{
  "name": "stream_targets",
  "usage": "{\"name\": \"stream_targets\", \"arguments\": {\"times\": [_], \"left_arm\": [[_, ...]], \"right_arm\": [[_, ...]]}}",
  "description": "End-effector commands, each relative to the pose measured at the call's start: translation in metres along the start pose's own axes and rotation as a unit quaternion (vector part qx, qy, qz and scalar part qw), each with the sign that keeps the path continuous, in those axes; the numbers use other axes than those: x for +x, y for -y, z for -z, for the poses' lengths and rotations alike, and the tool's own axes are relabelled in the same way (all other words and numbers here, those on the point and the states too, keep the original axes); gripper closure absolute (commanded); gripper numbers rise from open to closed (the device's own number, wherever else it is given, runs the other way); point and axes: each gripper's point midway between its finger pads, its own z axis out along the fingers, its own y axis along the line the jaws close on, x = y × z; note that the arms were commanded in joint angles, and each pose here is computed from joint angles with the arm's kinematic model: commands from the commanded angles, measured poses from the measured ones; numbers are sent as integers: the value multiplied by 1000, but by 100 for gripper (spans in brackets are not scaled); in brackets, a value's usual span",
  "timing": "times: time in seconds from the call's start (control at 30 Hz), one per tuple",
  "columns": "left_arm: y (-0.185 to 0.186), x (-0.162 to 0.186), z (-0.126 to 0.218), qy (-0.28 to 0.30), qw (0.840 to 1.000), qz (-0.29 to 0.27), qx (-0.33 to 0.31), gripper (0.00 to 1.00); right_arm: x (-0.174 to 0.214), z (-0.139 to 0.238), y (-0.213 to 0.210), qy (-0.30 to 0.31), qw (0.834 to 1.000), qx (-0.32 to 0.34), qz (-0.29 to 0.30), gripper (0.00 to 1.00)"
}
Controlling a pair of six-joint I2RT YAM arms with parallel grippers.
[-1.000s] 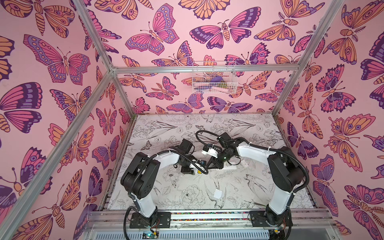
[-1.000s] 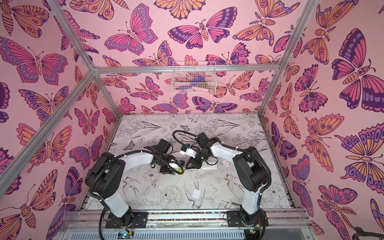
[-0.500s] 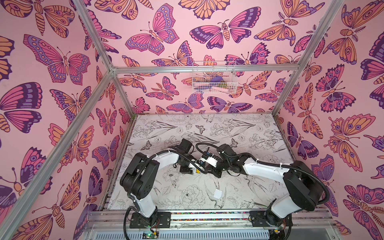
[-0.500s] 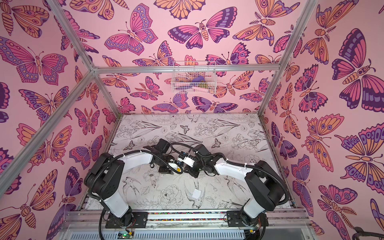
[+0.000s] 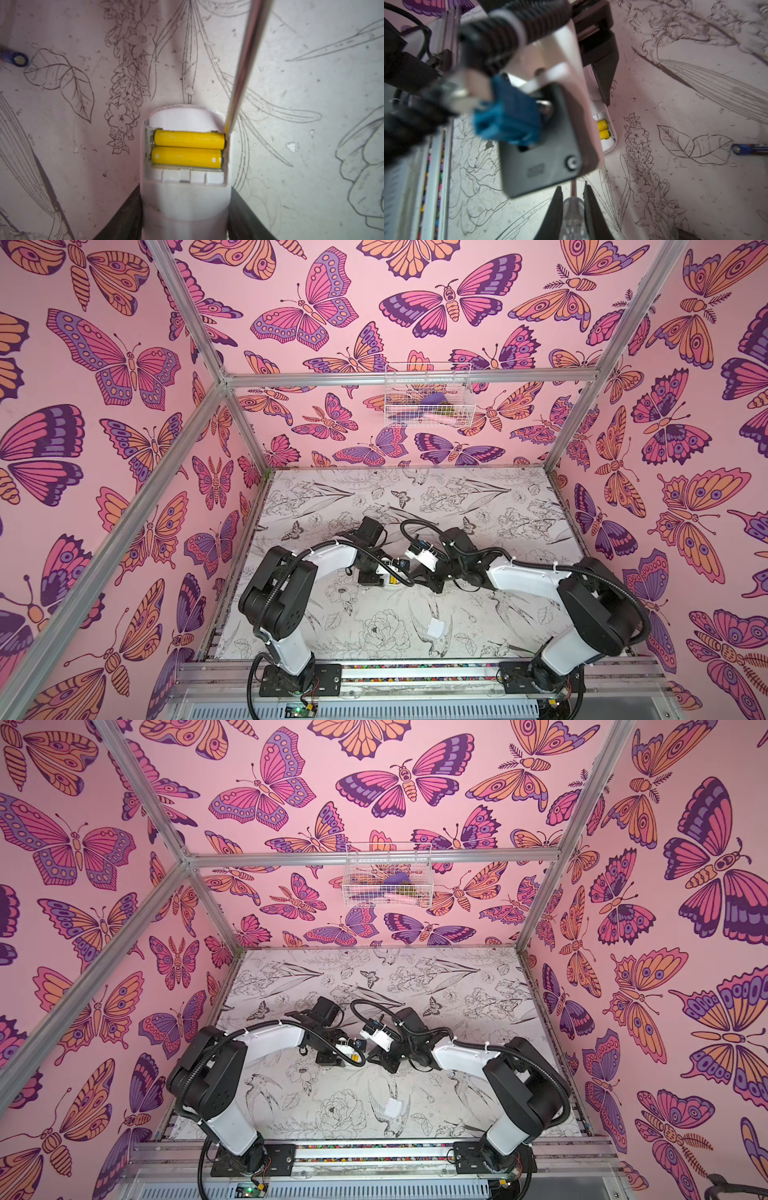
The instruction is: Unload the batteries from the remote control
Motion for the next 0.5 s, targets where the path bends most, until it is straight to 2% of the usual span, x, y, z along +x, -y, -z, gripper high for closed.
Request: {"name": "stream_targets", "arguments": {"times": [0.0, 0.13, 0.37, 0.47], "left_arm": [[21, -1, -26, 8, 999, -1, 35, 60], [21, -2, -25, 9, 999, -3, 33, 60], [21, -1, -22, 7, 1000, -5, 28, 60], [20, -1, -23, 6, 1000, -2, 27, 60]], "right_arm": [[16, -8, -40, -43, 989, -140, -37, 100], [24, -12, -38, -64, 987, -145, -40, 100], [43, -4, -23, -102, 993, -54, 2, 100], [52, -1, -7, -126, 991, 22, 35, 100]]}}
